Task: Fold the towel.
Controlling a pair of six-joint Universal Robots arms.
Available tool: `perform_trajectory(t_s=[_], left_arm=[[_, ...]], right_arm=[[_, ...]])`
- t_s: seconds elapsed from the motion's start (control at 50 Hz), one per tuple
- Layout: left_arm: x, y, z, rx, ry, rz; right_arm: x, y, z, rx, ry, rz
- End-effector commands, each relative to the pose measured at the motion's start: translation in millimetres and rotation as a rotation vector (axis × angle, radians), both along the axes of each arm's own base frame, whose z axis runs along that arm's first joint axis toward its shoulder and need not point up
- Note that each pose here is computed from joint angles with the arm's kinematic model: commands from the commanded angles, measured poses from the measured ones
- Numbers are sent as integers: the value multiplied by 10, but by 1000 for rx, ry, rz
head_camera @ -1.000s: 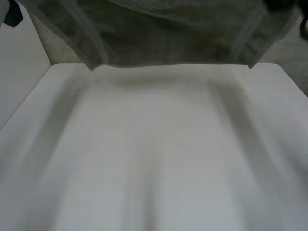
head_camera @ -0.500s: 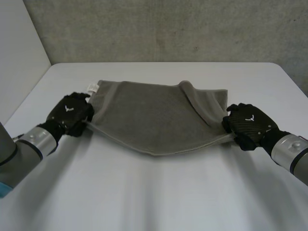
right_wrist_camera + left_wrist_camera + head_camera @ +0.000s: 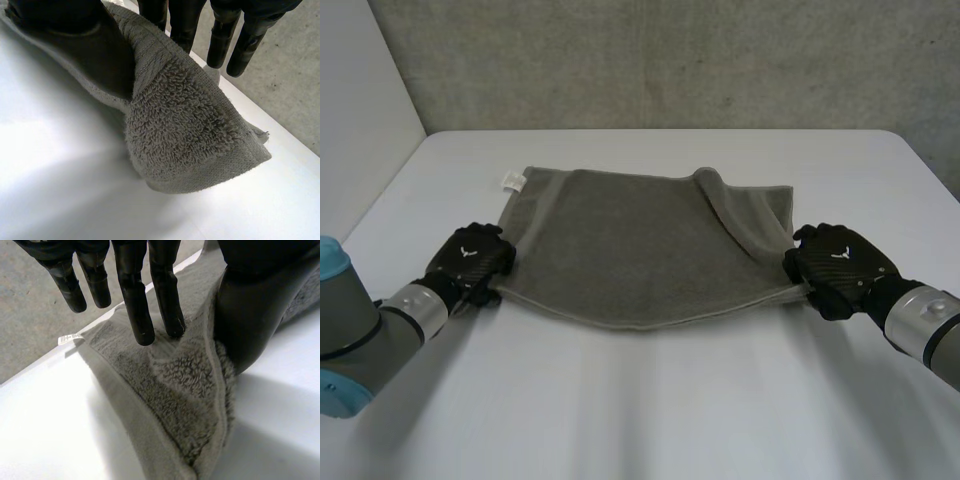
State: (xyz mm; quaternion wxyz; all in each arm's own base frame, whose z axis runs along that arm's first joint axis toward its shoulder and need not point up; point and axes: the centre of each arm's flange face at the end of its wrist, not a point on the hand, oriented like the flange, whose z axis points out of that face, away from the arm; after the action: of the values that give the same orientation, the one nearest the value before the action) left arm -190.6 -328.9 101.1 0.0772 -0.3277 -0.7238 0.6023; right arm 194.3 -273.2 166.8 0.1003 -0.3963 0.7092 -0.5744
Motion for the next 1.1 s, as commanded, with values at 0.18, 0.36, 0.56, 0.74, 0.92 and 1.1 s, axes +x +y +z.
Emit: perform_trajectory(t_s=[0.18,0.36,0.56,0.74,0.92,1.1], left_arm=[[9,-27,68,-13,-3,18],[64,51,468,-101,12,36],[114,86,493,-92,12,50],[113,86,495,-91,13,49],[111,88,499,-91,12,47],[134,172,881,-131,18,48]], right_arm=[[-27,13,29,29,3,-15],[-39,10,-2,48,37,-53],[-45,-22,-164,88,79,-93],[-86,-62,-113,71,78,-112],[-77,-51,-61,54,78,-108],[-100,2,531,-107,58,-117]])
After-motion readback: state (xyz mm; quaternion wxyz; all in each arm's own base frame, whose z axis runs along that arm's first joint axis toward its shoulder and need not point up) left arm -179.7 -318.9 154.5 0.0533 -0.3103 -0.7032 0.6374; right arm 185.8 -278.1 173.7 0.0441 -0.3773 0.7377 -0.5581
